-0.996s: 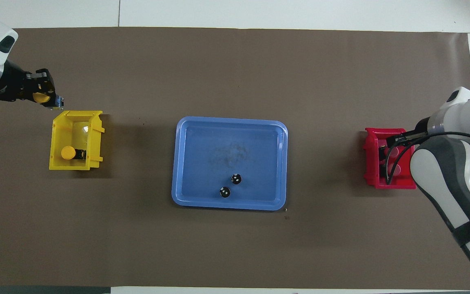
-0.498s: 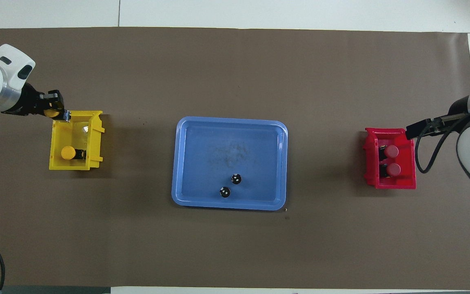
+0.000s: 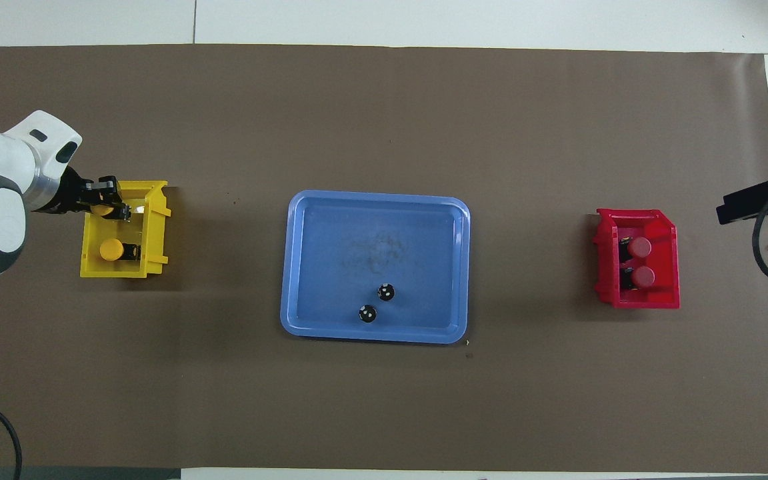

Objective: Sort red and yellow buttons by color

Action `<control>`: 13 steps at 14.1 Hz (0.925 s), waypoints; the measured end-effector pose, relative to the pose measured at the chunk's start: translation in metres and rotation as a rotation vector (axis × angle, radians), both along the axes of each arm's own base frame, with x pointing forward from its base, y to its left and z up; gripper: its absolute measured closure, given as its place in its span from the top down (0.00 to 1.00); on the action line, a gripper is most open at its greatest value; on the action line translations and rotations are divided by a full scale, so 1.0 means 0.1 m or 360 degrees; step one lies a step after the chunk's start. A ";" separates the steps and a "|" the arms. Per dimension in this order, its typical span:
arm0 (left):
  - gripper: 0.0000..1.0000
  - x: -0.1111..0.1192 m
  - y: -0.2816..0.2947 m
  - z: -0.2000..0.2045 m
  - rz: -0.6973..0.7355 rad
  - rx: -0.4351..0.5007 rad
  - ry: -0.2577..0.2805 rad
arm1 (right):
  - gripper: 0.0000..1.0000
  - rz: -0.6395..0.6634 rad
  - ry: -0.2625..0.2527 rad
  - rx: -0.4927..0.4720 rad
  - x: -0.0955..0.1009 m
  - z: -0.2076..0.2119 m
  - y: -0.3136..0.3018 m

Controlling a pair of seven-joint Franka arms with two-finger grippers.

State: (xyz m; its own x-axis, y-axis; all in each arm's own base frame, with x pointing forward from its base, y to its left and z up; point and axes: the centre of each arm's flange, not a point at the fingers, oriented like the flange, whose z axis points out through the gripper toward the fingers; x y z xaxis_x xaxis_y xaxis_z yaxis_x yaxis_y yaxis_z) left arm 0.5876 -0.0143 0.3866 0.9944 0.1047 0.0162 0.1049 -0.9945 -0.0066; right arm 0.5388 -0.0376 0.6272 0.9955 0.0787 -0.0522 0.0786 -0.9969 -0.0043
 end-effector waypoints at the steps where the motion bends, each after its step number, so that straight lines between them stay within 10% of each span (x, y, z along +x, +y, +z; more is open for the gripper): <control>1: 0.41 -0.02 -0.01 -0.04 -0.0003 0.0000 0.0001 | 1.00 -0.0009 -0.0004 -0.0001 -0.01 0.06 -0.01; 8: 0.44 -0.09 -0.05 -0.28 -0.0018 -0.0001 -0.0023 | 1.00 -0.0095 0.0051 -0.0001 -0.05 0.05 -0.31; 10: 0.64 -0.08 -0.05 -0.27 -0.0020 -0.0001 -0.0022 | 1.00 -0.0099 0.0067 0.0001 -0.05 0.02 -0.32; 13: 0.68 -0.03 -0.06 -0.10 -0.0020 -0.0001 -0.0004 | 1.00 -0.0119 0.0077 -0.0003 -0.04 -0.03 -0.25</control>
State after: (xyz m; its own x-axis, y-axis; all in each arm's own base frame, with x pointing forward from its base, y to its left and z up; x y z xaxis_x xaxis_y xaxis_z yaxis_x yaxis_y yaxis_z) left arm 0.5844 -0.0201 0.3768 0.9956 0.0922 0.0188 0.0923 -0.9957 -0.0056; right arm 0.5345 -0.0630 0.6242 0.9949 0.0044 -0.1005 0.0040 -1.0000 -0.0041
